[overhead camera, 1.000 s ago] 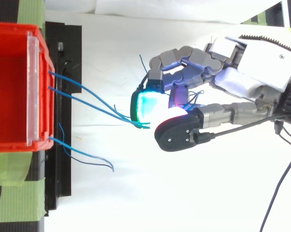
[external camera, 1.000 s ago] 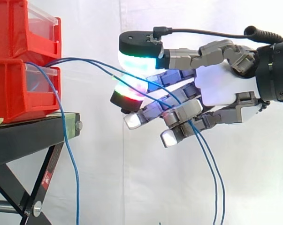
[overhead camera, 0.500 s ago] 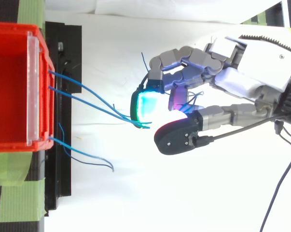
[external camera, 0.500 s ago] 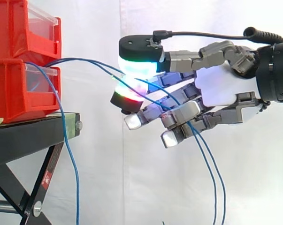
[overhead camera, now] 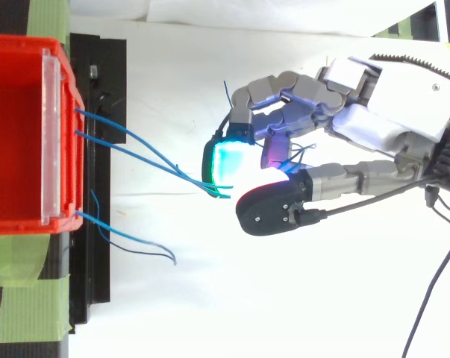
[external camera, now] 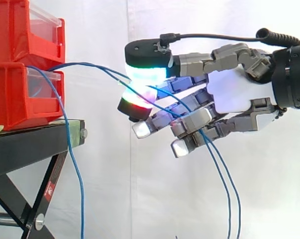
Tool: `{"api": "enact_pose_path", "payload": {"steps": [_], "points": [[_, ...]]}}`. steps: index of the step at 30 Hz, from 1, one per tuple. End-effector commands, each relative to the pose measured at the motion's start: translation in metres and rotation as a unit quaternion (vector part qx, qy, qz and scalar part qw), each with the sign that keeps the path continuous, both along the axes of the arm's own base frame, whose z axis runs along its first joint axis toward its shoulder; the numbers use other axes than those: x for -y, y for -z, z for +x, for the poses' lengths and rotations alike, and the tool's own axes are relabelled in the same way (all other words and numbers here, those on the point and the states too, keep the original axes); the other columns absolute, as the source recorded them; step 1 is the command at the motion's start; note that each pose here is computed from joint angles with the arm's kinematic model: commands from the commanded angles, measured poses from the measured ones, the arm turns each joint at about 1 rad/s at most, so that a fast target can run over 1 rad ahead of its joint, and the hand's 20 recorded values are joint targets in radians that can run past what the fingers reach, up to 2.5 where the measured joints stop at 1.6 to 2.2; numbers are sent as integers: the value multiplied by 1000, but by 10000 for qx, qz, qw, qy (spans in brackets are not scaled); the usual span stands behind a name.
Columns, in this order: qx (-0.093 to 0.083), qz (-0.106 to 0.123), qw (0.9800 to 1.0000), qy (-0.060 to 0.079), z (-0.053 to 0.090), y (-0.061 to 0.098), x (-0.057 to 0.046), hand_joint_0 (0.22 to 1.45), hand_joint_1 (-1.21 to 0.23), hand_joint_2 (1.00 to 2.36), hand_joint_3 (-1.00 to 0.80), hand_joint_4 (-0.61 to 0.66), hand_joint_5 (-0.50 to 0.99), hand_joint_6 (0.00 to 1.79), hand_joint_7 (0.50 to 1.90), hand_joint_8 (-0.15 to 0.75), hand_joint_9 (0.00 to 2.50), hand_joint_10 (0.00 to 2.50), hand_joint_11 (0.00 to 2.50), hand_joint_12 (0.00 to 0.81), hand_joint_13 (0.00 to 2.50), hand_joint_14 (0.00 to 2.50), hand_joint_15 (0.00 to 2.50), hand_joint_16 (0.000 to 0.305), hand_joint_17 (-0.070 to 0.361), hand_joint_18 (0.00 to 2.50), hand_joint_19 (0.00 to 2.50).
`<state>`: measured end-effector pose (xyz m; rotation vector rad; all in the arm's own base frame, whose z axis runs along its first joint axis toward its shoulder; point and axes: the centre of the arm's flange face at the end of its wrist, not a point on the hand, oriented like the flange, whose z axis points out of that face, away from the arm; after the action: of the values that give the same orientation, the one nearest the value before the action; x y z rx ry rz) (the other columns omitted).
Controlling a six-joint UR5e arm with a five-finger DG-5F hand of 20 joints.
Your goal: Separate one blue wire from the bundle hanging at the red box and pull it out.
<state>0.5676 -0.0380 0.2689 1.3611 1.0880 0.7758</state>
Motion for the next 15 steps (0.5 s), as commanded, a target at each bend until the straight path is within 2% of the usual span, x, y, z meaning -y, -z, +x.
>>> {"api": "enact_pose_path", "payload": {"steps": [1, 4, 6, 8, 9, 10, 15], "points": [[-2, -1, 10000, 0, 0, 0, 0, 583, -741, 1025, -88, 123, -174, 837, 1166, 308, 864, 20, 1084, 323, 779, 1103, 1692, 46, 104, 601, 1158], [-2, -1, 10000, 0, 0, 0, 0, 579, -745, 1025, -49, 87, -169, 837, 1186, 303, 881, 21, 1078, 332, 783, 1057, 1729, 47, 105, 605, 1154], [-5, -8, 10000, -1, 0, 0, 0, 578, -744, 1026, -38, 82, -166, 837, 1198, 297, 890, 21, 1076, 332, 803, 923, 1743, 49, 109, 613, 1149], [-5, -8, 10000, -1, 0, 0, 0, 578, -752, 1024, -12, 67, -161, 837, 1217, 300, 918, 20, 1081, 353, 872, 278, 1800, 51, 115, 640, 1112], [10, -3, 10000, -1, 0, -1, 0, 580, -753, 1023, -12, 63, -159, 836, 1219, 298, 920, 19, 1081, 356, 882, 217, 1801, 52, 116, 642, 1107], [10, -3, 10000, -1, 0, 0, 0, 580, -754, 1023, -4, 62, -158, 837, 1217, 301, 932, 19, 1088, 362, 915, 17, 1809, 52, 117, 648, 1094], [4, -18, 10000, -3, 0, 0, 0, 585, -762, 1022, 1, 72, -153, 834, 1247, 308, 954, 19, 1086, 372, 842, 17, 1506, 53, 119, 650, 1077]]}}
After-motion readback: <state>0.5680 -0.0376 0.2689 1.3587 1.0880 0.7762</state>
